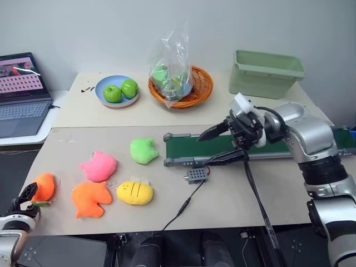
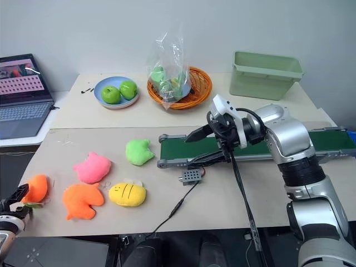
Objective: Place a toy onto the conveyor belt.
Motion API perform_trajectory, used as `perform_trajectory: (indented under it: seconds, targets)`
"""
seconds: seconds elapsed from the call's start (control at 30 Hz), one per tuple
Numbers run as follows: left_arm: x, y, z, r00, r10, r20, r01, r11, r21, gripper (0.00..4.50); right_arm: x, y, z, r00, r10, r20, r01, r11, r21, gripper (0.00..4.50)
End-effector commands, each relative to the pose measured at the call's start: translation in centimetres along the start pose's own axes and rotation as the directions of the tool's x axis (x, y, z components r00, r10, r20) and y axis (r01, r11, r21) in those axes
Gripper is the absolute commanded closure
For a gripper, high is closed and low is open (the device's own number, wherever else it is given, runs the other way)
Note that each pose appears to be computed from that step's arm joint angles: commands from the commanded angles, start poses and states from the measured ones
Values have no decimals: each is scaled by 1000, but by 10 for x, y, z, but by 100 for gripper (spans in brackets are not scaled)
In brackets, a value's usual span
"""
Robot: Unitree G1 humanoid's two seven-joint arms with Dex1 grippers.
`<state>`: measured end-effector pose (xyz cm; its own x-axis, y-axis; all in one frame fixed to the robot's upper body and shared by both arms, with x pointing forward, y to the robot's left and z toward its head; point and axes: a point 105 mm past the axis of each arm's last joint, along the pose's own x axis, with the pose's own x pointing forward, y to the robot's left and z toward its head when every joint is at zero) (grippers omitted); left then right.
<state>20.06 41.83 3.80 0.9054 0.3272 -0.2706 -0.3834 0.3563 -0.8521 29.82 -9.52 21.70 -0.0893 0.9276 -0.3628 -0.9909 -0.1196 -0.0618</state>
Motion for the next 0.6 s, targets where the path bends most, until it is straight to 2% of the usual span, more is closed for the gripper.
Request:
perform_trajectory:
  seconds: [0.03,0.17,0.2,0.23,0.27,0.33,0.4,0.53,0.6]
  targets:
    - [-6,11,-10,1000,15,-26,-16,1000,-13,107,-7,2,12,1000,-26,11,27,998,-59,0]
    - [-5,1,-7,999,-52,-2,52,998,-20,276,-7,1,11,1000,-31,6,31,998,-60,0]
    - [-5,-7,-4,995,-95,11,95,995,-13,304,-7,1,10,999,-32,5,32,998,-61,0]
    - [-6,-13,-2,991,-130,22,130,991,-5,351,-7,1,10,999,-33,4,33,998,-61,0]
    - [-7,-20,2,986,-165,39,165,986,-2,374,-7,1,10,999,-35,3,35,997,-62,0]
    - [-10,-40,12,962,-257,91,257,966,21,374,-7,0,9,999,-37,2,37,997,-64,0]
    - [-15,-62,20,930,-343,128,332,938,105,374,-7,0,9,999,-39,1,39,997,-67,0]
    - [-21,-100,26,869,-467,166,415,869,271,374,-6,0,7,999,-43,1,43,997,-70,0]
    - [-20,-117,25,856,-487,172,400,836,376,374,-6,0,6,999,-44,1,44,996,-71,0]
